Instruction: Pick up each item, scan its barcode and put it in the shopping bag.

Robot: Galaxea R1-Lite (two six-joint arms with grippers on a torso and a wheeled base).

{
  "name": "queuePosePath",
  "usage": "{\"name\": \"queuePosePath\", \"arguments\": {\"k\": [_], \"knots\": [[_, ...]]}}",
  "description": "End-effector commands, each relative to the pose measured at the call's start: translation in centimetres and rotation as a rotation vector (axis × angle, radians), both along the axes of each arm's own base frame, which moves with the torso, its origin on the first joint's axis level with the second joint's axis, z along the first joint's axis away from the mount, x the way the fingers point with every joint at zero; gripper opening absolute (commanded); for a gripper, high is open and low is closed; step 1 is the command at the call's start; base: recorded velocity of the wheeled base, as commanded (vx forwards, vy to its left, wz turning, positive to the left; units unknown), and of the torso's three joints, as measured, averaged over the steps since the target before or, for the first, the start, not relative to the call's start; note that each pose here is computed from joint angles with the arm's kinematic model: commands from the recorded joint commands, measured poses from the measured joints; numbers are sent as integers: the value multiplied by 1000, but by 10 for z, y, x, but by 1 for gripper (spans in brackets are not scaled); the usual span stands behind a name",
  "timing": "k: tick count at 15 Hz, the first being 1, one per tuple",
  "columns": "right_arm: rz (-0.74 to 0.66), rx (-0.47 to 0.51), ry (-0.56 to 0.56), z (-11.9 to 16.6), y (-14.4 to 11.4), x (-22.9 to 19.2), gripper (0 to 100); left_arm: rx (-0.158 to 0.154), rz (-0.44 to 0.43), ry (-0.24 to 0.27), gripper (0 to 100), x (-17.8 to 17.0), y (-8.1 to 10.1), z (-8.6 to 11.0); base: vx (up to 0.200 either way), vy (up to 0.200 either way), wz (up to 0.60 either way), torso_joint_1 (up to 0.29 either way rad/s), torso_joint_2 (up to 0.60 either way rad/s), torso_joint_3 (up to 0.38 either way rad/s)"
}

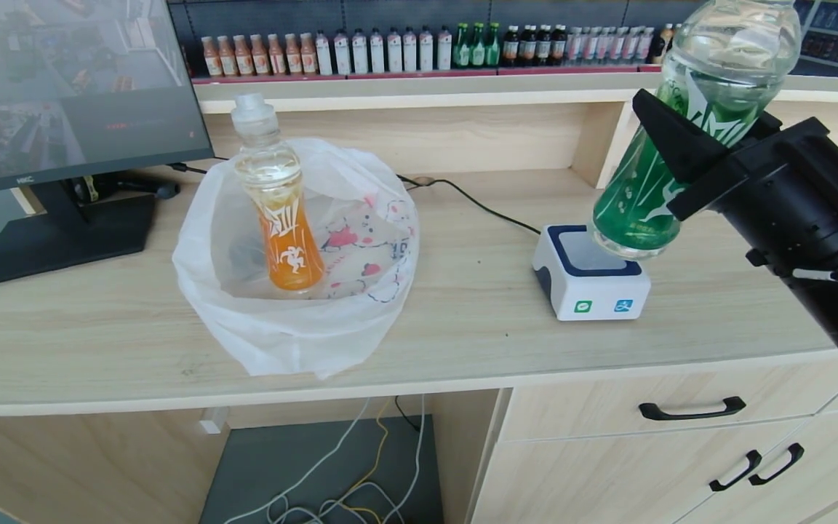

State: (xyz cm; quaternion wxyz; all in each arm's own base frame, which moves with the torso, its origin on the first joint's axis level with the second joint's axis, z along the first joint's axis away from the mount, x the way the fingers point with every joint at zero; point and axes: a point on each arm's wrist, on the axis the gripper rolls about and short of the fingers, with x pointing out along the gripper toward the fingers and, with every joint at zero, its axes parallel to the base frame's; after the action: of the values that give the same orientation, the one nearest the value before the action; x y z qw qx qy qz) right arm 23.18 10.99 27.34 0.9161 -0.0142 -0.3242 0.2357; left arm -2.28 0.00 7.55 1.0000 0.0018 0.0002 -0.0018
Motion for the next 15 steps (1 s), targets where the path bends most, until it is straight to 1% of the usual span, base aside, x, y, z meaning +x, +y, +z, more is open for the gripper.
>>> {"name": "queuePosePath", "arguments": {"k": [1,5,15], "knots": [[5,14,8,-2,6,4,0,-1,1,0,100,0,0,0,0,200,0,2,2,2],[6,17,4,-1,9,11,0,-2,1,0,100,0,0,0,0,200,0,1,0,4],[-7,19,2,0,4,10,0,-1,1,0,100,0,0,0,0,200,0,3,4,2]]}}
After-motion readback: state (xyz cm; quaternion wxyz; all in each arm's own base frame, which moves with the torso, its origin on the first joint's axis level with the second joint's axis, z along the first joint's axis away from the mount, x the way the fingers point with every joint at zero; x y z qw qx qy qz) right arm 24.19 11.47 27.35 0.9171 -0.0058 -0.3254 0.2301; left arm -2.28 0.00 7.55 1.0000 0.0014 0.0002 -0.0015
